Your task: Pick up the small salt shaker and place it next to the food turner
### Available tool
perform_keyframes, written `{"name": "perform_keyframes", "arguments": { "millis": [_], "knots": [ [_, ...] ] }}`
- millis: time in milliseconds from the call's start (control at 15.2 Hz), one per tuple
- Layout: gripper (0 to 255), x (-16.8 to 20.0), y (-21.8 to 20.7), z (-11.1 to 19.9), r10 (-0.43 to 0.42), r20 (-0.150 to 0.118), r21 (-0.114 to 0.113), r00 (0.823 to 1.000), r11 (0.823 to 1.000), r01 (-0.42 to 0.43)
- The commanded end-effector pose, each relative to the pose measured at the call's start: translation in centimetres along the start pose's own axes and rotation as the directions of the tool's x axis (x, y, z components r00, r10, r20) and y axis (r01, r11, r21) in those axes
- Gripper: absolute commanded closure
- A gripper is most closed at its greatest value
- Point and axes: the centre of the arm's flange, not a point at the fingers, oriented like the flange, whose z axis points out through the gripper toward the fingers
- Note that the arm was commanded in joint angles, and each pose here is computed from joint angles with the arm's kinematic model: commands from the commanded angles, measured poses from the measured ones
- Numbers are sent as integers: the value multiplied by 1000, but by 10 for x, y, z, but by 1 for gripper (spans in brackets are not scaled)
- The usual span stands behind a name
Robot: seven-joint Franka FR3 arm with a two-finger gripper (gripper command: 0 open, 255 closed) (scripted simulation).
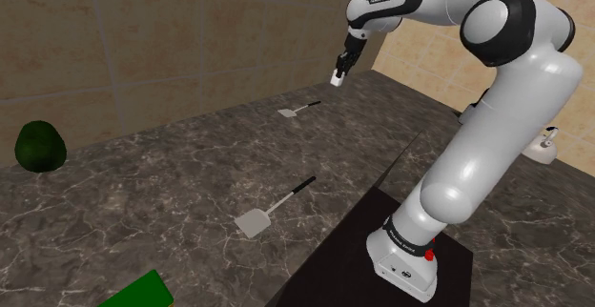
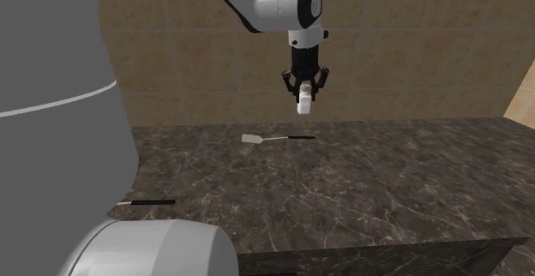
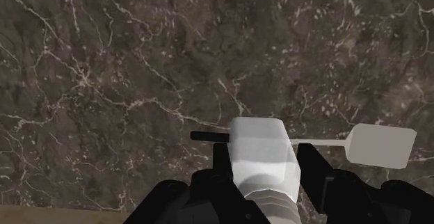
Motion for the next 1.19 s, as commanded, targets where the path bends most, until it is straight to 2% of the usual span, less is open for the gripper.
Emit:
{"name": "perform_keyframes", "arguments": {
  "millis": [0, 66, 1122],
  "knots": [
    [255, 1, 1, -12, 0, 0, 0, 1000, 1000, 0],
    [255, 1, 1, -13, 0, 0, 0, 1000, 1000, 0],
    [255, -7, -208, -38, 0, 0, 0, 1000, 1000, 0]
  ]
}}
